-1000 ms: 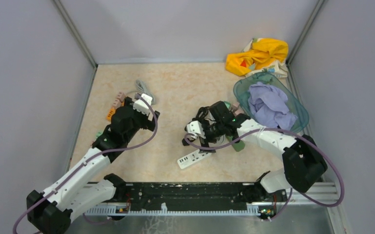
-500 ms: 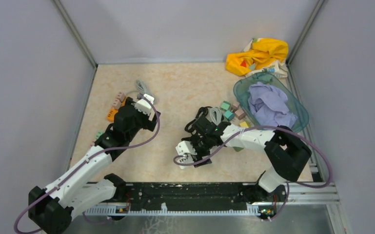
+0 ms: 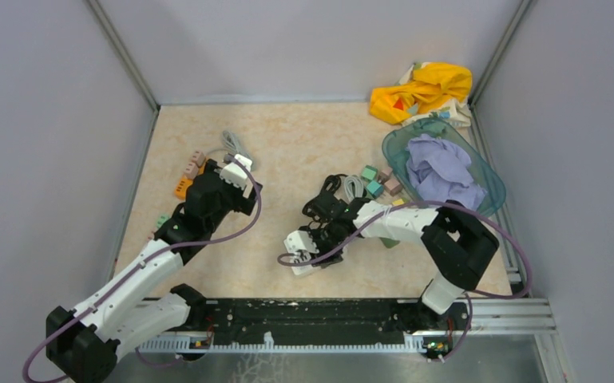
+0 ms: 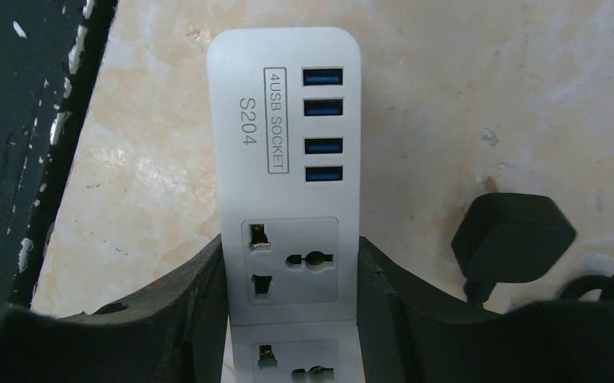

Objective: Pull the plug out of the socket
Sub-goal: Pick up the socket from the center of the board, then place the socket at the center of the board.

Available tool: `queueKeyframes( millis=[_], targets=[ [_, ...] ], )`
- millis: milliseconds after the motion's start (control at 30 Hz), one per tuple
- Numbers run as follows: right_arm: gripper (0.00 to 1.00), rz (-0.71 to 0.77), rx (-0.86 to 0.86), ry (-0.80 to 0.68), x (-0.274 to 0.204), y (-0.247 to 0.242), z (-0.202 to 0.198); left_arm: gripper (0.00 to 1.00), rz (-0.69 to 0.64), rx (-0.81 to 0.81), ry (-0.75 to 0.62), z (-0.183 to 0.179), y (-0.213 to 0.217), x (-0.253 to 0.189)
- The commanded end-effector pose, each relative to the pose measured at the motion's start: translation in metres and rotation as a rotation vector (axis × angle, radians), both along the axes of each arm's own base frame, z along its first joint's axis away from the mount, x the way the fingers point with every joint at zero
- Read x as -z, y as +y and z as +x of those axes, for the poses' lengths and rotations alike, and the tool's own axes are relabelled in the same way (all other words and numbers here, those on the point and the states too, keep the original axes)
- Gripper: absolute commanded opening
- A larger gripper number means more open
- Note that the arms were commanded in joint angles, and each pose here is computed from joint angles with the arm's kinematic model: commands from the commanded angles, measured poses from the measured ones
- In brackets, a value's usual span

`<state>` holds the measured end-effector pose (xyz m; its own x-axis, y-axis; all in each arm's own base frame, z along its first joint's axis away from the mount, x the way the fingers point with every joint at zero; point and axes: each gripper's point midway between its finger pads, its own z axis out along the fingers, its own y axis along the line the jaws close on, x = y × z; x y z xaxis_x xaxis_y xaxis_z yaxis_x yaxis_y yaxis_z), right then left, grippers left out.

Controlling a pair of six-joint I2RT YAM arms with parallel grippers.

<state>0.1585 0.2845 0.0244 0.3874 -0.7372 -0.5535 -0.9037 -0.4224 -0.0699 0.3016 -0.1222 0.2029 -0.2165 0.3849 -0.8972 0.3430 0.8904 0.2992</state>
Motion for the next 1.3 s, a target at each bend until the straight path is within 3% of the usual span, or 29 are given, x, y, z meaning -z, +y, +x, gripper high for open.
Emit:
queueKeyframes(
  millis=[0, 167, 367, 567, 667, 900, 1133, 1267],
  targets=[
    [0.00, 0.182, 0.076, 0.000, -0.065, 0.029, 0.025, 1.00, -0.004, -0.004, -0.027, 0.001, 0.003, -0.005],
    [0.00, 0.350, 0.219, -0.076, -0.138, 0.019, 0.086, 1.00, -0.006, -0.003, -0.022, 0.001, 0.002, -0.004],
    [0.00, 0.582, 0.524, -0.297, -0.226, 0.005, 0.205, 1.00, -0.007, -0.025, -0.026, 0.001, 0.005, -0.006],
    [0.00, 0.663, 0.890, -0.487, -0.257, -0.009, 0.320, 1.00, -0.004, -0.043, -0.028, 0.002, 0.008, -0.005],
    [0.00, 0.674, 1.074, -0.586, -0.257, -0.024, 0.367, 1.00, -0.007, -0.044, -0.032, 0.002, 0.009, -0.007],
    [0.00, 0.580, 1.190, -0.648, -0.208, -0.048, 0.413, 1.00, -0.011, -0.045, -0.039, 0.001, 0.009, -0.009],
    [0.00, 0.423, 1.159, -0.483, -0.125, -0.052, 0.415, 1.00, -0.011, -0.041, -0.037, 0.002, 0.008, -0.008],
    [0.14, 0.354, 1.132, -0.371, -0.091, -0.046, 0.408, 1.00, -0.010, -0.040, -0.038, 0.002, 0.008, -0.008]
  ],
)
